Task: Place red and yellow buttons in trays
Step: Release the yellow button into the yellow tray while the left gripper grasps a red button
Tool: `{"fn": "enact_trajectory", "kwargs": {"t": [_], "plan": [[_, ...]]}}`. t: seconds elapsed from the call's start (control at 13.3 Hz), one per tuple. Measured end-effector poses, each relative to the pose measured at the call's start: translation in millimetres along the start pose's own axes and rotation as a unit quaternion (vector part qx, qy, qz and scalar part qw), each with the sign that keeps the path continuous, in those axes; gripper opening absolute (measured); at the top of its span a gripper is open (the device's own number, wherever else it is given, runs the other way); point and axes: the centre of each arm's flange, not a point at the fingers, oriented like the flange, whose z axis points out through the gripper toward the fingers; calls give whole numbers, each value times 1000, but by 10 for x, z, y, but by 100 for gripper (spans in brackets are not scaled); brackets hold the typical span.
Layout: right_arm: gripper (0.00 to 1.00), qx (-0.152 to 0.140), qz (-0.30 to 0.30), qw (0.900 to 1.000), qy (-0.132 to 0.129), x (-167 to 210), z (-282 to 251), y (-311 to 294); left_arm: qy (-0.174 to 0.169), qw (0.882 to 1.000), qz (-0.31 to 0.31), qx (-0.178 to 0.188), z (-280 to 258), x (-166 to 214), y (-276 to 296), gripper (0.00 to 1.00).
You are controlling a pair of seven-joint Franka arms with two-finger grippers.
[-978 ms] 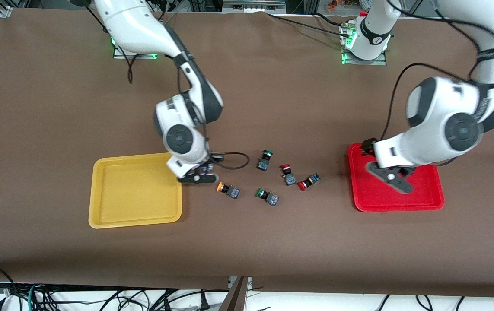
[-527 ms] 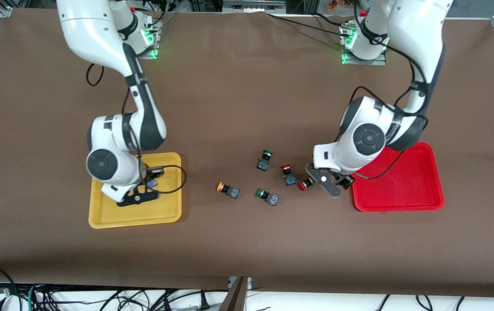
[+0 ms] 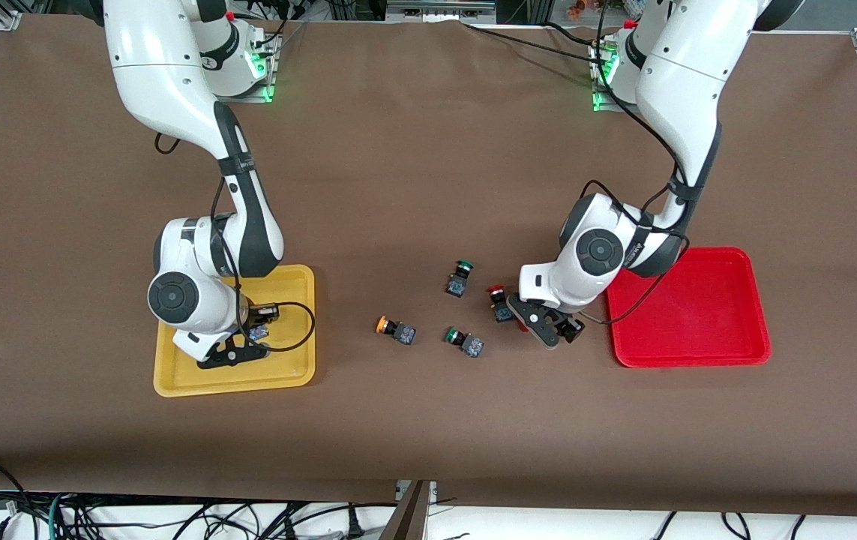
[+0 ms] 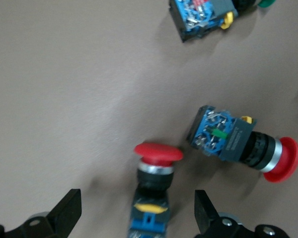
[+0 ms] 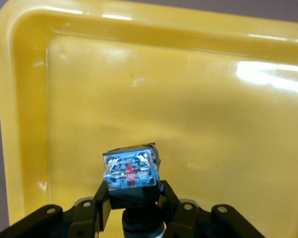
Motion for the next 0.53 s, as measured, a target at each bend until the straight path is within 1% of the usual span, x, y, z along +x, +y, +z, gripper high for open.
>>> {"fn": "enact_trajectory", "kwargs": {"t": [0.15,0.23,0.3,0.38,0.53], "plan": [[43,-2,4,1000,11,31,84,27,3,1000,4,1,56,7,50,100],[48,-3,4,1000,12,38,129,37,3,1000,4,1,59,9,53,92],[48,-4,4,1000,14,44,149,44,3,1000,5,1,59,9,53,81],[53,-4,0,1000,15,49,138,46,3,1000,6,1,60,10,56,69],[73,-2,-6,1000,17,65,70,21,3,1000,7,1,61,11,62,45]]}}
